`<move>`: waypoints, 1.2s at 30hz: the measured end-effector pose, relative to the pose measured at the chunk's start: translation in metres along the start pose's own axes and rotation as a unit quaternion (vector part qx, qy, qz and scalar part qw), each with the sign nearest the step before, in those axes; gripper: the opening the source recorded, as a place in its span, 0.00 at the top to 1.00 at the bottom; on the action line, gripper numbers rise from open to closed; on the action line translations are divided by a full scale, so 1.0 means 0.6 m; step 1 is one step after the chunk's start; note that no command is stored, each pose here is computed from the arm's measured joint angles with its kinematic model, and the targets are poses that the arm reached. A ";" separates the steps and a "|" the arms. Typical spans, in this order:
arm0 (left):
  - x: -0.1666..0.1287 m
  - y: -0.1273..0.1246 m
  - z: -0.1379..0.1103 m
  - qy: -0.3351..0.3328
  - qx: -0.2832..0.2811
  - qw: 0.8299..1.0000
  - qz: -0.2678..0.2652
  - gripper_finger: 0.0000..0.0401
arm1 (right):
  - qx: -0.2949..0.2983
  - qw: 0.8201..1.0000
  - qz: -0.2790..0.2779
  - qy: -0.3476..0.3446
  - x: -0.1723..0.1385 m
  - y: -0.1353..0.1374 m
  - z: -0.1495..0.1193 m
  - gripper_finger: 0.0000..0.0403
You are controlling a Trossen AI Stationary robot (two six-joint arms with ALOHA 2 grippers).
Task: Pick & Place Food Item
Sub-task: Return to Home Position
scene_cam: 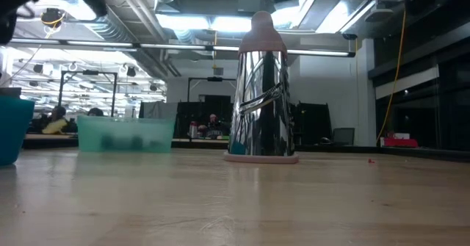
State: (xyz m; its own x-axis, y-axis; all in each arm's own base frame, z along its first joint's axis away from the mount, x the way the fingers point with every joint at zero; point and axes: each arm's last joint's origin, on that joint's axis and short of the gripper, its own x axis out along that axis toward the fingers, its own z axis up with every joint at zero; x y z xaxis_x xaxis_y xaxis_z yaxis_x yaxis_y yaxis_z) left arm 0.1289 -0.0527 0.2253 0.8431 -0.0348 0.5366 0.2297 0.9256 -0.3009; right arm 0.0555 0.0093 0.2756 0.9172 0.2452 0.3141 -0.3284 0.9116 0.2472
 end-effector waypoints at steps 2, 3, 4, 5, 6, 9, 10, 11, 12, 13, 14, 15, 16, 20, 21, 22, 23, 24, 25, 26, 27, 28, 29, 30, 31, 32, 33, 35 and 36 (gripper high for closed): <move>-0.021 0.006 -0.005 -0.008 -0.008 1.000 -0.005 0.51 | -0.003 1.000 0.001 0.000 0.000 0.000 0.000 0.35; -0.020 0.005 -0.007 -0.002 -0.004 1.000 -0.005 0.51 | -0.008 1.000 0.004 0.000 0.000 0.001 0.000 0.35; -0.022 0.004 -0.009 0.009 0.001 1.000 -0.006 0.51 | -0.009 1.000 0.008 0.003 0.000 0.001 0.000 0.35; -0.023 0.004 -0.010 0.016 0.005 1.000 -0.005 0.51 | -0.008 1.000 0.010 0.008 0.000 0.001 -0.002 0.35; -0.024 0.004 -0.011 0.020 0.004 1.000 -0.007 0.51 | -0.006 1.000 0.008 0.014 0.000 0.000 -0.004 0.35; -0.026 0.005 -0.021 0.056 0.006 0.998 0.004 0.51 | 0.001 0.999 -0.003 0.046 -0.001 -0.004 -0.014 0.35; -0.027 0.006 -0.026 0.074 0.012 0.997 0.005 0.51 | 0.001 0.998 -0.007 0.060 -0.001 -0.005 -0.019 0.35; -0.028 0.006 -0.030 0.086 0.016 0.996 0.005 0.51 | -0.002 0.997 -0.012 0.079 -0.002 -0.007 -0.025 0.35; -0.030 0.006 -0.034 0.102 0.022 0.995 0.006 0.51 | -0.006 0.995 -0.017 0.097 -0.003 -0.008 -0.031 0.35; -0.032 0.006 -0.040 0.119 0.031 0.992 0.006 0.51 | -0.015 0.993 -0.022 0.115 -0.004 -0.010 -0.036 0.35; -0.034 0.006 -0.046 0.138 0.042 0.990 0.002 0.51 | -0.022 0.991 -0.025 0.130 -0.006 -0.012 -0.042 0.35; -0.036 0.006 -0.052 0.159 0.053 0.986 -0.004 0.51 | -0.023 0.990 -0.027 0.136 -0.005 -0.014 -0.047 0.35; -0.038 0.006 -0.058 0.179 0.060 0.982 -0.009 0.51 | -0.023 0.989 -0.030 0.140 -0.004 -0.016 -0.052 0.35; -0.053 0.010 -0.085 0.268 0.060 0.962 -0.002 0.51 | -0.022 0.986 -0.044 0.160 -0.002 -0.026 -0.078 0.35; -0.056 0.012 -0.089 0.283 0.049 0.958 0.005 0.51 | -0.015 0.985 -0.054 0.166 -0.002 -0.029 -0.086 0.35; -0.058 0.013 -0.093 0.298 0.037 0.954 0.013 0.51 | 0.000 0.983 -0.065 0.173 -0.002 -0.034 -0.098 0.35; -0.061 0.015 -0.097 0.310 0.027 0.950 0.020 0.51 | 0.019 0.980 -0.072 0.183 -0.001 -0.038 -0.110 0.35; -0.063 0.016 -0.100 0.321 0.018 0.947 0.025 0.51 | 0.041 0.977 -0.078 0.194 -0.002 -0.042 -0.123 0.35; -0.066 0.017 -0.103 0.333 0.011 0.942 0.029 0.51 | 0.063 0.973 -0.079 0.206 -0.002 -0.045 -0.136 0.35; -0.069 0.018 -0.107 0.346 0.008 0.938 0.030 0.51 | 0.082 0.970 -0.077 0.216 -0.003 -0.048 -0.147 0.35; -0.071 0.019 -0.110 0.358 0.009 0.933 0.032 0.51 | 0.095 0.967 -0.069 0.227 -0.004 -0.050 -0.156 0.35; -0.074 0.020 -0.112 0.367 0.012 0.930 0.031 0.51 | 0.105 0.964 -0.058 0.239 -0.005 -0.051 -0.165 0.35; -0.075 0.020 -0.114 0.376 0.016 0.926 0.027 0.51 | 0.111 0.961 -0.048 0.248 -0.006 -0.051 -0.172 0.35; -0.078 0.021 -0.116 0.388 0.020 0.921 0.023 0.51 | 0.111 0.959 -0.039 0.256 -0.006 -0.051 -0.175 0.35; -0.081 0.022 -0.119 0.401 0.022 0.915 0.018 0.51 | 0.101 0.960 -0.028 0.258 -0.006 -0.051 -0.175 0.35; -0.084 0.022 -0.122 0.414 0.022 0.910 0.013 0.51 | 0.092 0.962 -0.020 0.256 -0.006 -0.050 -0.174 0.35; -0.087 0.023 -0.124 0.428 0.018 0.904 0.009 0.51 | 0.083 0.963 -0.017 0.256 -0.006 -0.049 -0.173 0.35; -0.095 0.024 -0.130 0.458 0.003 0.889 0.008 0.51 | 0.071 0.963 -0.014 0.261 -0.006 -0.050 -0.174 0.35; -0.098 0.025 -0.132 0.472 -0.007 0.882 0.007 0.51 | 0.068 0.963 -0.014 0.260 -0.006 -0.050 -0.174 0.35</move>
State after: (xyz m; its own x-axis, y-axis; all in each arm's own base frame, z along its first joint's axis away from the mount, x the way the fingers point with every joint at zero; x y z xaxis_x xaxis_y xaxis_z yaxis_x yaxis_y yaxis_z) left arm 0.1213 -0.0666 0.1266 0.8734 -0.3271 -0.3607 0.2160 0.9242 -0.3151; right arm 0.0855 0.0157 0.1714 0.9032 0.3862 -0.1873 -0.2966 0.8771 0.3779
